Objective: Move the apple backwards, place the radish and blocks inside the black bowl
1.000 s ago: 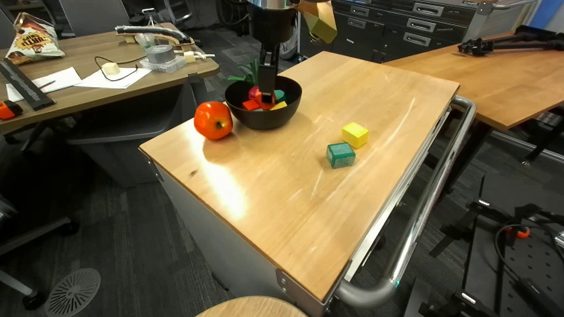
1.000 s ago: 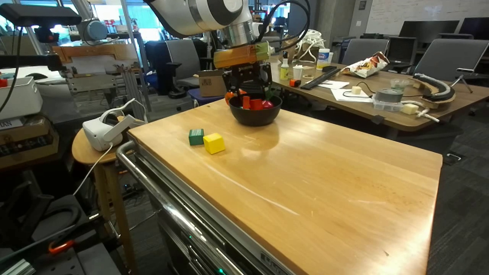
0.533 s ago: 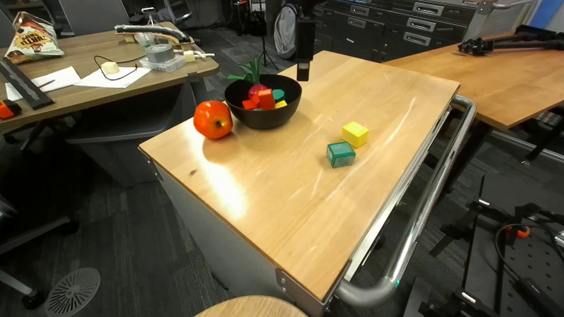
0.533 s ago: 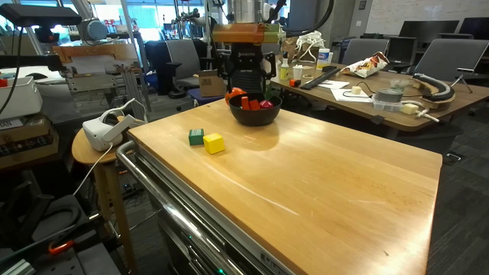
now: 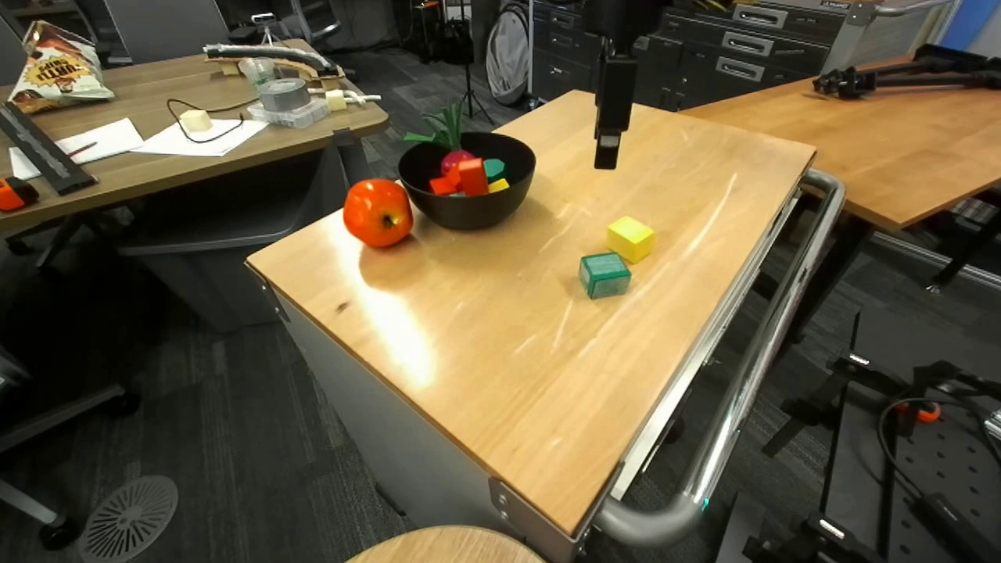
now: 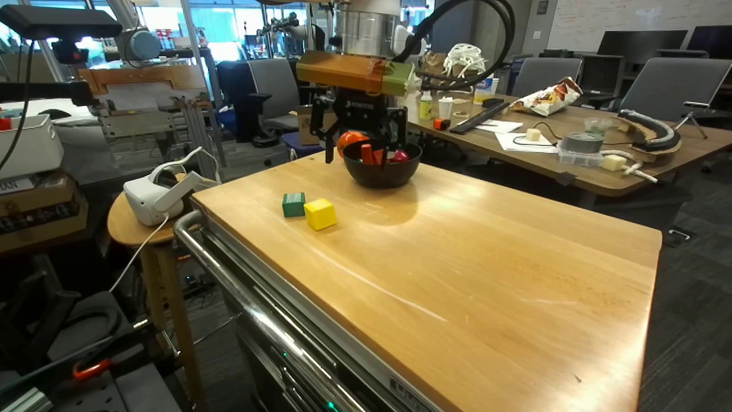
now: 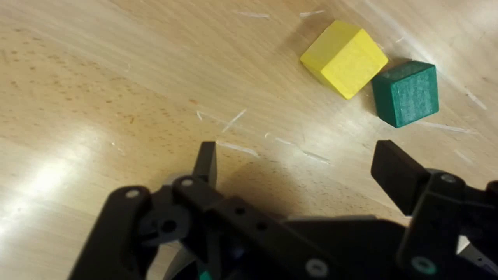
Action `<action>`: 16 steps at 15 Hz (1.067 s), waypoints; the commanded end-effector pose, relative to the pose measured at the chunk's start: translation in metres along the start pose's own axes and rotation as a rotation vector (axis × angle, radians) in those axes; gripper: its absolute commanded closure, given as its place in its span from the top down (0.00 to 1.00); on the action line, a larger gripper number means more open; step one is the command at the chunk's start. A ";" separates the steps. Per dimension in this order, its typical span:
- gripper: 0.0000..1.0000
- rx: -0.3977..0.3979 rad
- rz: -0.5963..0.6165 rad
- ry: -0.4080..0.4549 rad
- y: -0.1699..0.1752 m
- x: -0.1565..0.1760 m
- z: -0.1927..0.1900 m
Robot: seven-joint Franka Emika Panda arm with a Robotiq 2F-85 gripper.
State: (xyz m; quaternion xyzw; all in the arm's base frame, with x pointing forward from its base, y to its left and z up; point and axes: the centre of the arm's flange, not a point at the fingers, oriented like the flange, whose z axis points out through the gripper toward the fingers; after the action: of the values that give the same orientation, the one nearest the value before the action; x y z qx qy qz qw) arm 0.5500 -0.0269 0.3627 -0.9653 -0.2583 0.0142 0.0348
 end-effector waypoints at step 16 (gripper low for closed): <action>1.00 -0.014 0.104 -0.158 -0.042 -0.021 0.030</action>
State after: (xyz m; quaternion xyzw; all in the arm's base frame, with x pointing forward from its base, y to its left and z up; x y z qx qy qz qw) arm 0.5029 -0.0212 0.3509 -0.9671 -0.2273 0.0928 0.0663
